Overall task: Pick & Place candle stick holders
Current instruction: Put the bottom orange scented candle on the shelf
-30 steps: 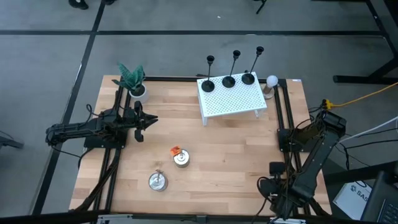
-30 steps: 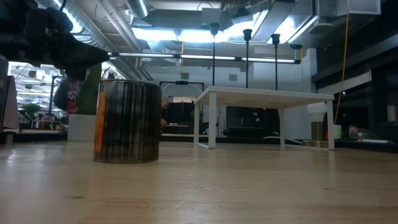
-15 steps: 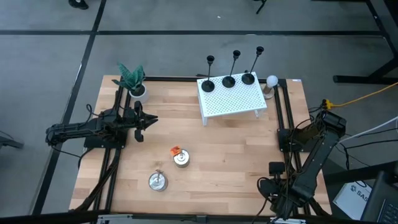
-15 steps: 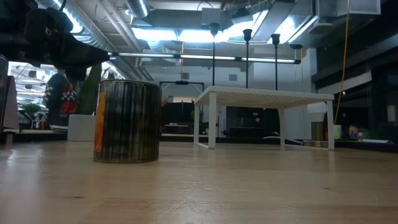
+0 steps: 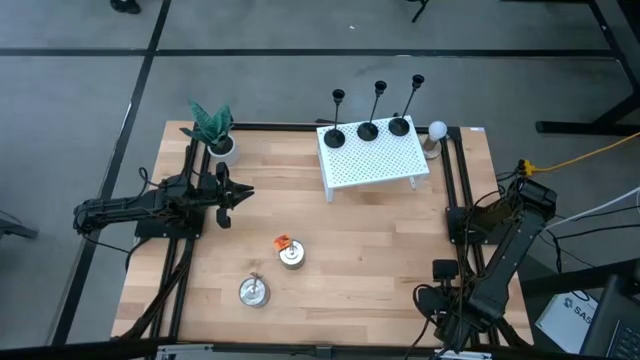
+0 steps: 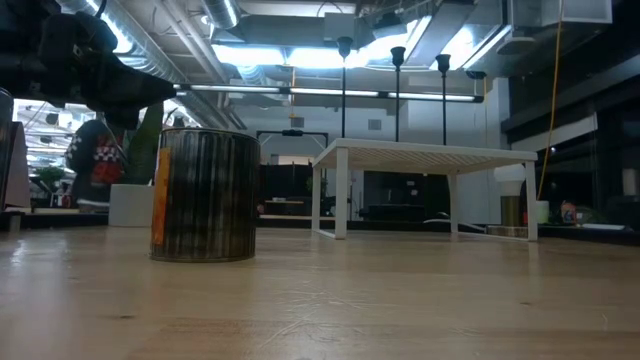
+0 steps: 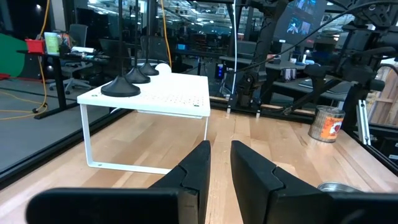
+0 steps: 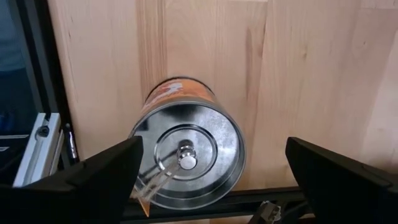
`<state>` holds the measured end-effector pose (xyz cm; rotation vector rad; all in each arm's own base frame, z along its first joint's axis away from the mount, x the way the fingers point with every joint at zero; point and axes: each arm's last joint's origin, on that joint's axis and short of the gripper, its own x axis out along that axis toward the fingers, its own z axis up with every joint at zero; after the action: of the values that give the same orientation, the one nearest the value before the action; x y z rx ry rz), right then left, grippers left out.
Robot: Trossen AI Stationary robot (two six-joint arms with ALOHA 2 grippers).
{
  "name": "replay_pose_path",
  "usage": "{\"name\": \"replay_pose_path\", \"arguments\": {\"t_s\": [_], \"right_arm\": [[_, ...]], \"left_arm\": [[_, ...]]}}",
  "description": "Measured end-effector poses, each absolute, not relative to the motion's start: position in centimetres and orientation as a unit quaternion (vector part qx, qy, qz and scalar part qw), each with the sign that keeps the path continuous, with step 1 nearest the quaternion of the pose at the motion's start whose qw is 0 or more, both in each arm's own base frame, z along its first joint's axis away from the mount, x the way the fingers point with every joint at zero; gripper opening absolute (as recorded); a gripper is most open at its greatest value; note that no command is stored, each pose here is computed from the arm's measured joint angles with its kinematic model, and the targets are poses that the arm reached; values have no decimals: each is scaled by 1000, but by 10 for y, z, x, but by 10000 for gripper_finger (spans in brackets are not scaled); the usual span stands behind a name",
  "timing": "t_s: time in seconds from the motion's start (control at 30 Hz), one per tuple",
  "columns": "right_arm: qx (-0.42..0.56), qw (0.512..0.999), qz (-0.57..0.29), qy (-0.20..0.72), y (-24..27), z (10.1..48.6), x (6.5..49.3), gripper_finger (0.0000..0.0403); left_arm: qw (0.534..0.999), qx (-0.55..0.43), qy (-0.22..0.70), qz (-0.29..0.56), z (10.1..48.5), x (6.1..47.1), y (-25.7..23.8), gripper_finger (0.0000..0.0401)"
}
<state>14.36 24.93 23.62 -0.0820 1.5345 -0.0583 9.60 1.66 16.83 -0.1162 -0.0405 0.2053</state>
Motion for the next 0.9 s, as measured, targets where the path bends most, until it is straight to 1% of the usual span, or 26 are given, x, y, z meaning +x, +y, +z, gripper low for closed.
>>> {"name": "replay_pose_path", "arguments": {"t_s": [0.33,0.53,0.73,0.9], "right_arm": [[-25,721,-32,692,250,236,144,399],[-8,715,-1,699,255,236,146,399],[6,713,-19,701,254,236,145,399],[14,707,-14,707,255,236,145,399]], "left_arm": [[993,-58,-20,102,168,96,17,59],[993,-58,-20,102,168,96,17,59],[993,-58,-20,103,168,96,17,59],[993,-58,-20,102,168,96,17,59]]}}
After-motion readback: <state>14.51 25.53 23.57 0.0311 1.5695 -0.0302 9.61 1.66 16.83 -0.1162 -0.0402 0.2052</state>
